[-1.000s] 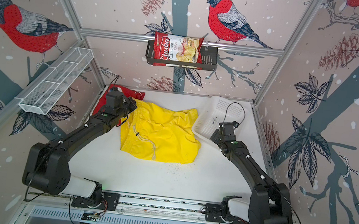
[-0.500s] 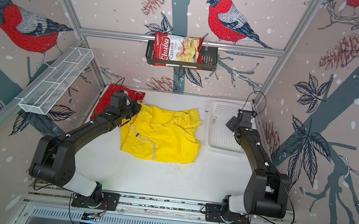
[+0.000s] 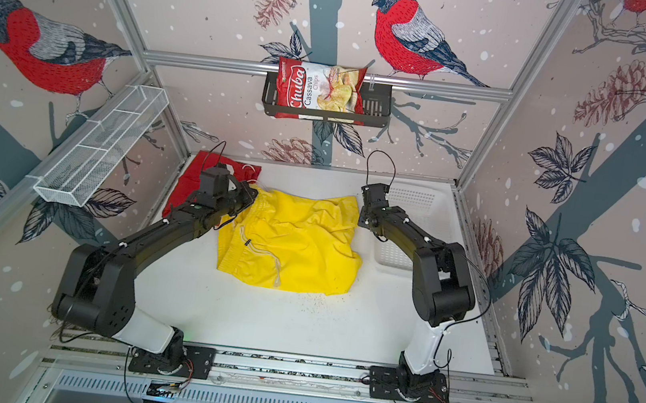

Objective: Fold and stack the shorts

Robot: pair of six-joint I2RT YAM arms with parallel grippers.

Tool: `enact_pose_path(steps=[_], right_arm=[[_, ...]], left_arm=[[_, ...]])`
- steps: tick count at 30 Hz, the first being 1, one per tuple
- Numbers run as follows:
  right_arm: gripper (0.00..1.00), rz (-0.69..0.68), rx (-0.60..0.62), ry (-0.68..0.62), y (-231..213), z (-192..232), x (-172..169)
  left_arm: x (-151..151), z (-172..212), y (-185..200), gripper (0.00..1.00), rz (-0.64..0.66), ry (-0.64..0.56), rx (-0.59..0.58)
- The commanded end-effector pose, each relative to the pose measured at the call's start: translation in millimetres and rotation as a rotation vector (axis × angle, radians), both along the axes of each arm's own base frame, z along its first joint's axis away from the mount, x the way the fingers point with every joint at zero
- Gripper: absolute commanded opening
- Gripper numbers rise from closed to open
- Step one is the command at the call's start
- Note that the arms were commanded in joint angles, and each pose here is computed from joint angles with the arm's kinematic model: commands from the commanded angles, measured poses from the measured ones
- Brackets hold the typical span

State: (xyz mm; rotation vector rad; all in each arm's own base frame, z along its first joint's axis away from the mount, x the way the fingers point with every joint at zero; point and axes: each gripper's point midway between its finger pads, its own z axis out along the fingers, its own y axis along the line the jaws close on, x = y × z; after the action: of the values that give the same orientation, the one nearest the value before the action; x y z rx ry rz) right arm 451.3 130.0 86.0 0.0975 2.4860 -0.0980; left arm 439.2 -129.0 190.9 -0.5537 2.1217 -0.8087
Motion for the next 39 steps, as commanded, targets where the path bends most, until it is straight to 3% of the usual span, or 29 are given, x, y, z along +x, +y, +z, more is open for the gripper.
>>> enact_pose_path(steps=[1,4,9,14,16,18,20,24,27,29,32,33,39], right_arm=[[0.29,0.047,-0.136,-0.028,-8,2,13],[0.23,0.125,-0.210,-0.026,-7,-1,25],[0.21,0.151,-0.337,-0.022,-21,1,41],[0.23,0.132,-0.218,-0.054,-30,10,53],[0.30,0.121,-0.187,-0.074,-30,18,54],[0.57,0.112,-0.170,-0.105,-28,34,53],[0.69,0.068,-0.152,-0.138,-31,53,48],[0.75,-0.028,-0.019,-0.245,-36,106,28],[0.80,0.006,0.115,-0.362,-15,150,6],[0.77,0.102,0.223,-0.417,12,168,-7],[0.50,0.226,0.319,-0.438,46,170,-26],[0.48,0.252,0.339,-0.429,54,168,-30],[0.56,0.338,0.402,-0.366,75,153,-42]], left_arm=[[0,5,-5,0.00,-0.019,-0.016,-0.019],[0,4,-7,0.00,-0.026,-0.013,-0.025],[0,2,-9,0.00,-0.031,-0.006,-0.032],[0,2,-12,0.00,-0.045,-0.003,-0.047],[-1,6,-12,0.00,-0.044,-0.013,-0.046],[-3,11,-11,0.00,-0.046,-0.023,-0.038],[-7,15,-10,0.00,-0.048,-0.025,-0.027],[-14,34,-4,0.00,-0.045,-0.054,0.006],[-21,53,-2,0.00,-0.054,-0.098,0.020],[-26,69,-4,0.00,-0.082,-0.144,0.012],[-36,105,-16,0.00,-0.197,-0.257,-0.027],[-40,119,-21,0.00,-0.243,-0.293,-0.035],[-66,192,-57,0.00,-0.514,-0.442,-0.117]])
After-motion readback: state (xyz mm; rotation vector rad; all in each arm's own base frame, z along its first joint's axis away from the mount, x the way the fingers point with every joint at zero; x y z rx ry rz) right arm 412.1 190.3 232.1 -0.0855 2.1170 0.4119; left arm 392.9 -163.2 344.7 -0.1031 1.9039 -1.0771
